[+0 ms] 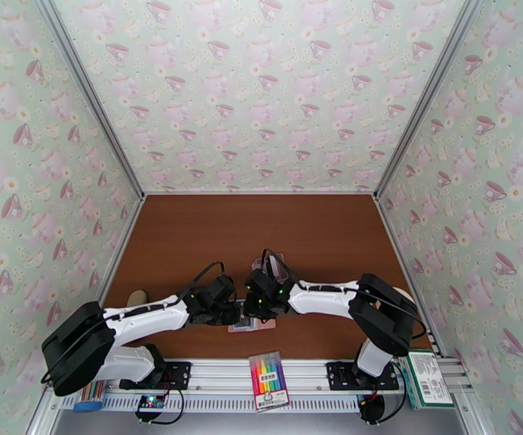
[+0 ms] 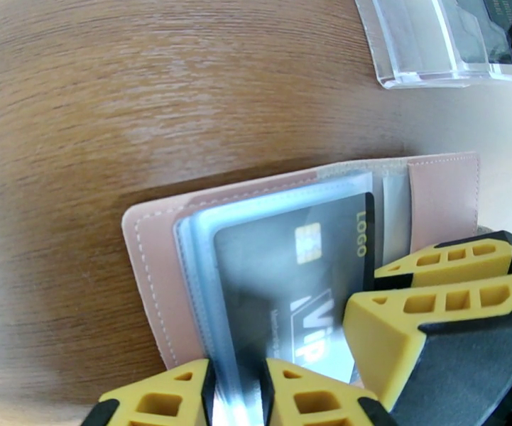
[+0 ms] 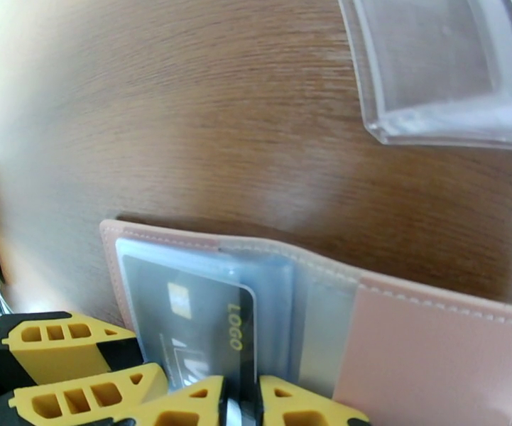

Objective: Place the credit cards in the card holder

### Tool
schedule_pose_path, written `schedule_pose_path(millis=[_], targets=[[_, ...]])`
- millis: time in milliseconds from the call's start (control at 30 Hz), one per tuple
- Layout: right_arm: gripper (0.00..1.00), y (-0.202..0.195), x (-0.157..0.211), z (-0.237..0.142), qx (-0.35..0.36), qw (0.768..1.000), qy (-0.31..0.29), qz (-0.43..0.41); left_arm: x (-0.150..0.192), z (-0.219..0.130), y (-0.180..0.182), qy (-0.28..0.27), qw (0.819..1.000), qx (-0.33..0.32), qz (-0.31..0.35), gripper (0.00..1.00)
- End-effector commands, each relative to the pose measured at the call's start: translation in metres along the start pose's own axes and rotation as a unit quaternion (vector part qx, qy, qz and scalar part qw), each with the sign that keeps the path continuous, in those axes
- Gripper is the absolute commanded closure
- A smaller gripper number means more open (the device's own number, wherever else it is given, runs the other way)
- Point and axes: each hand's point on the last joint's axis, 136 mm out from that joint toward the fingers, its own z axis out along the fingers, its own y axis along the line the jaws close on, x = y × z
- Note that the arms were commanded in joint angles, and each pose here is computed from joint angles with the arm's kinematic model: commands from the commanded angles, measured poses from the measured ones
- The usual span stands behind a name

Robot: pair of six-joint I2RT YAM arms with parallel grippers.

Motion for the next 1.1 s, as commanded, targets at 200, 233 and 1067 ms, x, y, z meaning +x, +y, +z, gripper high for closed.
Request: schedule_pose_path(millis=[200, 233, 1067], targets=[[0.79, 0.014, 0.001, -0.004, -0.014, 1.000, -0.004, -0.013, 0.001, -0.006, -0.008, -0.003, 1.000, 0.024, -0.001, 0.71], [0.77, 0.012, -0.001, -0.009, -0.008, 1.000, -0.011, -0.017, 0.000, -0.007, -0.008, -0.005, 1.000, 0.023, -0.001, 0.70], [0.96, 0.004, -0.007, -0.009, 0.025, 0.999, -0.023, -0.038, -0.010, -0.025, -0.004, -0.035, 0.999, 0.020, -0.008, 0.65]])
